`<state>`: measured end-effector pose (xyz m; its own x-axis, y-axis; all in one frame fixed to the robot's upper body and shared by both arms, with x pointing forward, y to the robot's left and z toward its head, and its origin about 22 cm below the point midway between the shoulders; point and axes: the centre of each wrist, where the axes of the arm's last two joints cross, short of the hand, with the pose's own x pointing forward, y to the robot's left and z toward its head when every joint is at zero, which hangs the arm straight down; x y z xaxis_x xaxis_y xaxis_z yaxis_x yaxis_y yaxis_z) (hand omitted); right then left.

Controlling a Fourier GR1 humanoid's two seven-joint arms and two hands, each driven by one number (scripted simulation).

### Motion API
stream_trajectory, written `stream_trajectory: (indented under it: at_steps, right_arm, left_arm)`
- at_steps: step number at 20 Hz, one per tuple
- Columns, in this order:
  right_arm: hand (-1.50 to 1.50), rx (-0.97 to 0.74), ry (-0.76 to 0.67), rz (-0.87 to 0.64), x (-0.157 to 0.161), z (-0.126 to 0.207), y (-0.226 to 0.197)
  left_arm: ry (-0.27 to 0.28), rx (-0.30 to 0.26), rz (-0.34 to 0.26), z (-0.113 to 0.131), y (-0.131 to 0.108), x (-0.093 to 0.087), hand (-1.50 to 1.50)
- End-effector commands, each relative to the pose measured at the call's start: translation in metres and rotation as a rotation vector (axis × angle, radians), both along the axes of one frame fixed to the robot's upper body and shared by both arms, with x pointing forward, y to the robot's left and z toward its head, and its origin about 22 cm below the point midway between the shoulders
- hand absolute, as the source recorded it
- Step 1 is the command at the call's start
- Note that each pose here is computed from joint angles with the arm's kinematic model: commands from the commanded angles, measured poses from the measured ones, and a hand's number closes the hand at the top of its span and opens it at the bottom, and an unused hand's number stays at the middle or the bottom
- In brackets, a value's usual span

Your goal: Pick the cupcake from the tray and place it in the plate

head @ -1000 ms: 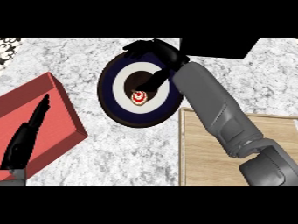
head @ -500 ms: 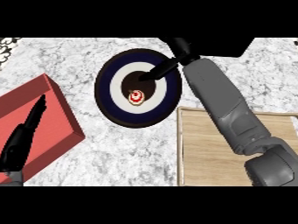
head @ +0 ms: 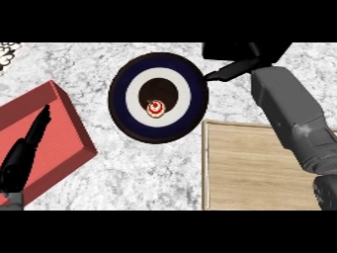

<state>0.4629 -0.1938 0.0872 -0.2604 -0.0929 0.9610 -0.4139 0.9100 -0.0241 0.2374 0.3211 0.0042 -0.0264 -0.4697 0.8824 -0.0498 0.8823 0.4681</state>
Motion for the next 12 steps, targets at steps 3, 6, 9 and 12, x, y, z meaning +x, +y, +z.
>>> stream_trajectory:
  at_steps: [3,6,9,12]
  right_arm:
    - [-1.50,0.054,-0.065,-0.008,-0.004,-0.002,-0.048]
    - [-1.50,0.019,-0.102,-0.007,-0.008,-0.003,-0.073]
    - [-1.50,0.020,-0.080,-0.041,-0.008,0.007,-0.091]
    - [-1.50,-0.005,-0.067,-0.049,-0.015,-0.004,-0.103]
  left_arm:
    - [-0.032,-0.008,-0.019,0.017,0.002,0.014,0.00]
    - [-0.027,0.007,-0.014,0.004,-0.013,0.010,0.00]
    - [-0.025,-0.005,-0.036,0.009,-0.007,0.009,0.00]
    - [-0.015,-0.006,-0.044,0.003,-0.005,0.006,0.00]
